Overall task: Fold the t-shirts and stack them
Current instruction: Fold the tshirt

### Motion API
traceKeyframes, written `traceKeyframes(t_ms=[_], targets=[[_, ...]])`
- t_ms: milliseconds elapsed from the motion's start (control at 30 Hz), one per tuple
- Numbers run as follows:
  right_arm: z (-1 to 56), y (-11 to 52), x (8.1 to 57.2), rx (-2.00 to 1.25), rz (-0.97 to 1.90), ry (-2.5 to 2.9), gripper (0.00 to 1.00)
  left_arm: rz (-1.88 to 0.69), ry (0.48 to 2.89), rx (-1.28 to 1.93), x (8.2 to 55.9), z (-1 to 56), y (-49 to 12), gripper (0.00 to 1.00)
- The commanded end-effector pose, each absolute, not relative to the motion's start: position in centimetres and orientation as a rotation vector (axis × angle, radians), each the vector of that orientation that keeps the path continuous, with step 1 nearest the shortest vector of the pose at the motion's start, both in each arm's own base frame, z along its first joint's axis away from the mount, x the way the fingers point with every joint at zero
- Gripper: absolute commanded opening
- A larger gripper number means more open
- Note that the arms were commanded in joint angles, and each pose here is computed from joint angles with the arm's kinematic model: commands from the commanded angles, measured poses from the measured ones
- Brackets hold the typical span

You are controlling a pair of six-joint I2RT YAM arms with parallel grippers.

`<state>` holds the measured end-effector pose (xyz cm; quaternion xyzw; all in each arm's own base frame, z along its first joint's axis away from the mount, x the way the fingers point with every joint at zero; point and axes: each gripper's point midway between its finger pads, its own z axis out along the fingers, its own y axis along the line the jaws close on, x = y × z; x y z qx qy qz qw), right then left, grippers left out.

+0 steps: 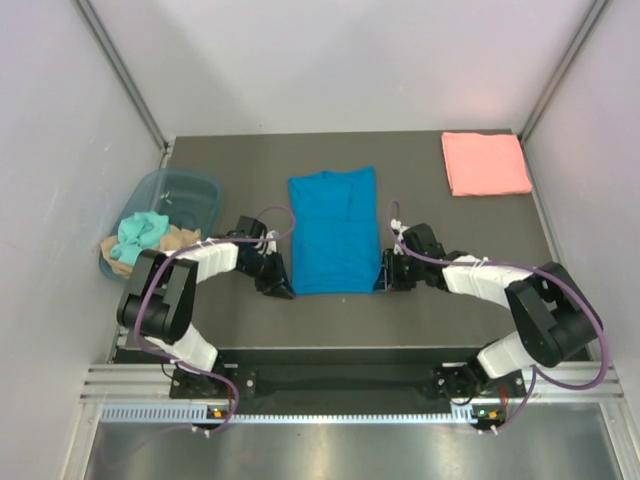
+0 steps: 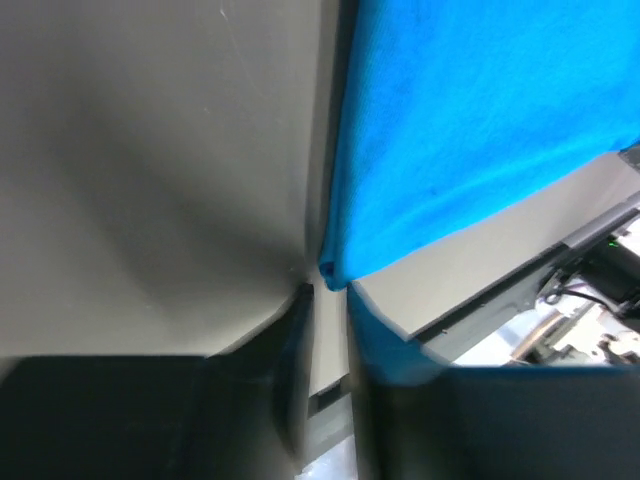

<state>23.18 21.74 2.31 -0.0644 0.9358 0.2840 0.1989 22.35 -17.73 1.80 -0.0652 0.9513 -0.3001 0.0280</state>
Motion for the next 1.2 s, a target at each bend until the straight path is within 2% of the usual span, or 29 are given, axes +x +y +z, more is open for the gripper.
traceKeyframes(t_ms=[0, 33, 67, 133, 167, 333, 600, 900, 1167], targets=[[2.0, 22.1, 23.2, -0.201, 0.794, 2.609, 0.28, -0.814, 2.939, -0.173, 23.1, 0.0, -16.9, 0.13], [2.0, 22.0, 23.1, -0.199, 0.788, 2.608, 0.24, -0.815, 2.936, -0.174, 23.2, 0.1, -17.0, 0.06], [2.1, 21.9, 23.1, -0.205, 0.785, 2.605, 0.13, -0.818, 2.931, -0.169, 23.2, 0.3, -17.0, 0.00], [2.3, 21.8, 23.1, -0.205, 0.779, 2.609, 0.02, -0.816, 2.914, -0.163, 23.4, 0.9, -17.1, 0.00], [2.7, 21.8, 23.1, -0.203, 0.780, 2.599, 0.00, -0.802, 2.911, -0.157, 23.4, 1.1, -17.0, 0.00], [3.9, 21.4, 22.4, -0.203, 0.774, 2.593, 0.00, -0.761, 2.885, -0.105, 22.6, 3.2, -17.8, 0.00], [4.3, 19.8, 19.1, -0.178, 0.752, 2.615, 0.00, -0.629, 2.913, -0.074, 19.6, 3.4, -18.6, 0.00], [4.0, 18.9, 16.0, -0.138, 0.752, 2.619, 0.00, -0.656, 2.847, -0.080, 17.3, 6.1, -19.8, 0.00], [6.3, 18.9, 16.2, -0.141, 0.767, 2.565, 0.00, -0.665, 2.822, -0.097, 17.3, 6.2, -20.4, 0.00]])
